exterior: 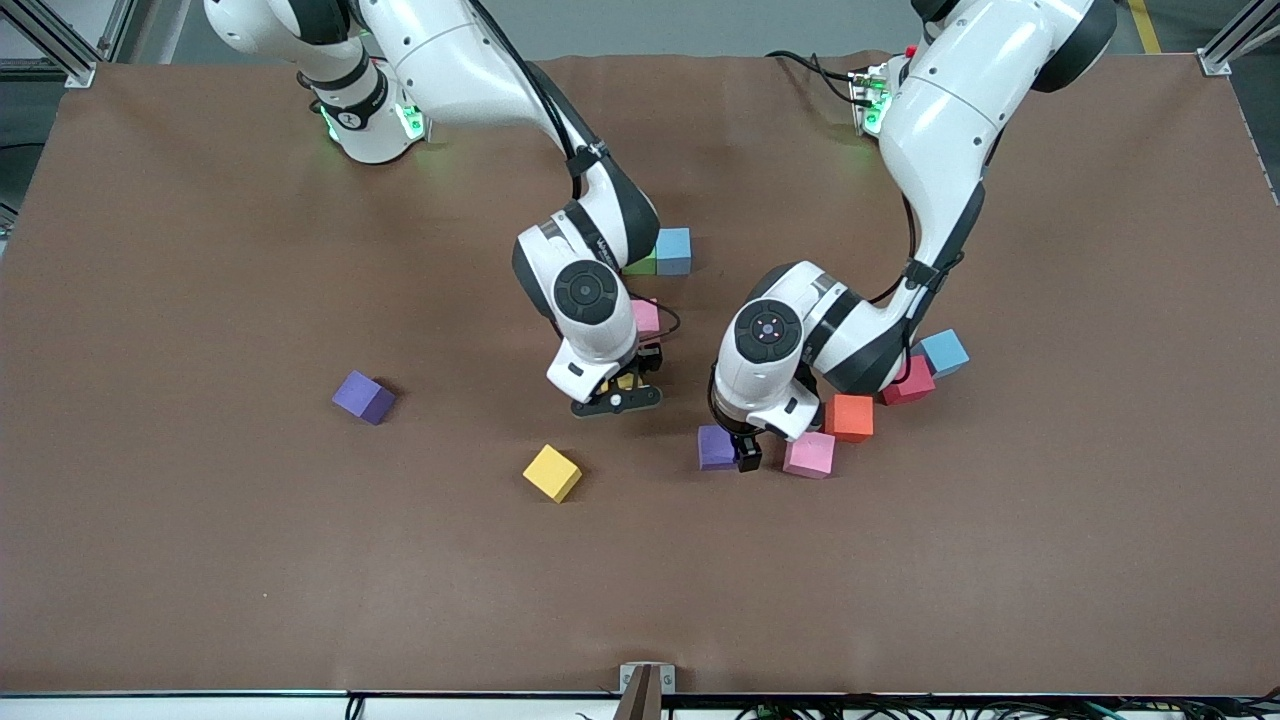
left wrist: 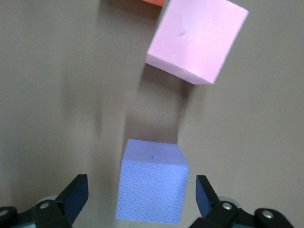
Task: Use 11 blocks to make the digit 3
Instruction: 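Grasp the purple cube with the left gripper while the right gripper lifts yellow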
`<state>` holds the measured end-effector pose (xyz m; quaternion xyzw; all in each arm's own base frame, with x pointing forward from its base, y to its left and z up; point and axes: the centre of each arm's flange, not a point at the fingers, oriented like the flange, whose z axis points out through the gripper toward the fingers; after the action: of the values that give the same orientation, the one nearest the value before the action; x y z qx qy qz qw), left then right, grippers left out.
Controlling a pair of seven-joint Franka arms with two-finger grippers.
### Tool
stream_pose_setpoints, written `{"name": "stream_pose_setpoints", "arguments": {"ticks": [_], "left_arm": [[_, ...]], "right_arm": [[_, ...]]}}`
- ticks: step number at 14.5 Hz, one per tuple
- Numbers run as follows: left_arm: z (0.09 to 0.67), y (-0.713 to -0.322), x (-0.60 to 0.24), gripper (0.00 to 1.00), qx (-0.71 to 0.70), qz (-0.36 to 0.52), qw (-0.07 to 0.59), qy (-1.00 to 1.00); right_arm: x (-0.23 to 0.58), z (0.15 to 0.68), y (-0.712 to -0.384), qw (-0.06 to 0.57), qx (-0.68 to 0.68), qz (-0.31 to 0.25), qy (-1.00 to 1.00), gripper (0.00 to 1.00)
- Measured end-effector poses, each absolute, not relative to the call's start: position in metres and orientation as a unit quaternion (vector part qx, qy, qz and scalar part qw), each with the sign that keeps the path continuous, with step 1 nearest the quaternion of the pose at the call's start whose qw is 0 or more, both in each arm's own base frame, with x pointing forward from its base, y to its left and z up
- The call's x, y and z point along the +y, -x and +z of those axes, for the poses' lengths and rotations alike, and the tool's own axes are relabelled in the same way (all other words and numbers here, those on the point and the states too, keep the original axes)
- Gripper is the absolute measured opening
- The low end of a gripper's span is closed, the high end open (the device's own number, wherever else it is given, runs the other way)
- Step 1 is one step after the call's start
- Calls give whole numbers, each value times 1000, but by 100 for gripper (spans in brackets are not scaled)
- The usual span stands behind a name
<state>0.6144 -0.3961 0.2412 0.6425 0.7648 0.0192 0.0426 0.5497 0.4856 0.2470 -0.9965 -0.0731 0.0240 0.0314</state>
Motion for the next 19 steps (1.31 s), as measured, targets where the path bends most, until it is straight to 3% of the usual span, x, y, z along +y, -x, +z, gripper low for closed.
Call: {"name": "stream_pose_setpoints", "arguments": {"ticks": [19], "left_arm": [[212,-620,-393,100,743,16,57,-667]], "right_arm": [[518,222,-509,18,-53,32,998,61]]}}
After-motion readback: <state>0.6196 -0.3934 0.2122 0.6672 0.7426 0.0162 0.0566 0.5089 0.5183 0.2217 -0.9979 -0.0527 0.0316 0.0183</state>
